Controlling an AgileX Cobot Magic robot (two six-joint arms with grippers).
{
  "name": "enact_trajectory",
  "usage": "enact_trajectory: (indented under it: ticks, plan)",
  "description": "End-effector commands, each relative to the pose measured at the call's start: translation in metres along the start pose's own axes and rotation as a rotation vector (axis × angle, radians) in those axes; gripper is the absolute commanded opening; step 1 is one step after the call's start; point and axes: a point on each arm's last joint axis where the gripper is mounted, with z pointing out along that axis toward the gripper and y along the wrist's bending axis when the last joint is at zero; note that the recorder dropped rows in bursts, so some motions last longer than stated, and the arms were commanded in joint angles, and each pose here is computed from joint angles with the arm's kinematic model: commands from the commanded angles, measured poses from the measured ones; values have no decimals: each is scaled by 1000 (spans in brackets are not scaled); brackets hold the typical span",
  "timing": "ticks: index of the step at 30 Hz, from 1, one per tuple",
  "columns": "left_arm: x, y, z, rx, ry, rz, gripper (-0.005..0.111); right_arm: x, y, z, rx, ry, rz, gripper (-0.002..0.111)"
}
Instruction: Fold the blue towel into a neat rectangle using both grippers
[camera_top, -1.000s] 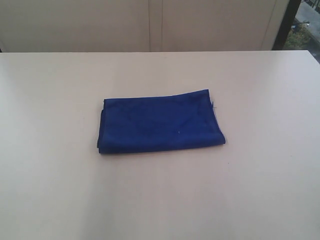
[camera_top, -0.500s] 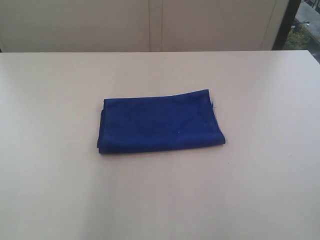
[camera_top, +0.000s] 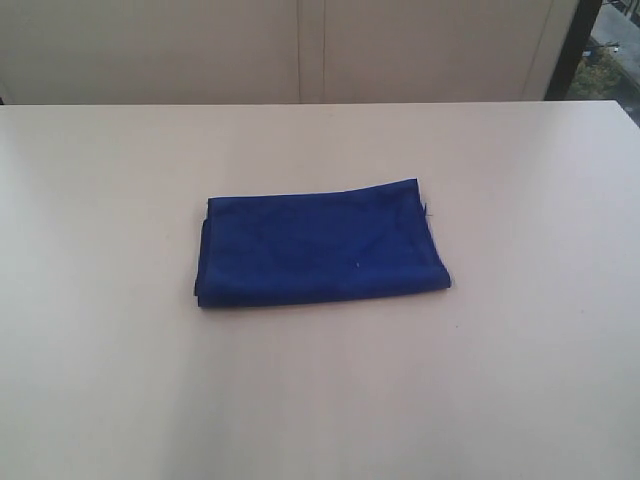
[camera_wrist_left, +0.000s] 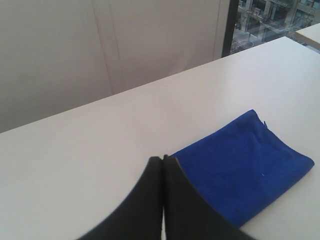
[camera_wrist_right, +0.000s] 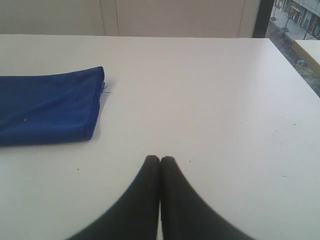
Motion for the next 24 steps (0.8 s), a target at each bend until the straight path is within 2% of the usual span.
enact_trajectory:
  ticks: [1,20,24]
  plan:
    - [1,-1,-2,8,-3,-13,0,1,-1,0,8,0,-9,0]
    - [1,0,-2,0,-1,11,0,1,-1,0,8,0,-9,0]
    - [8,2,-13,-24,15,-3,0,1,-1,0,8,0,-9,0]
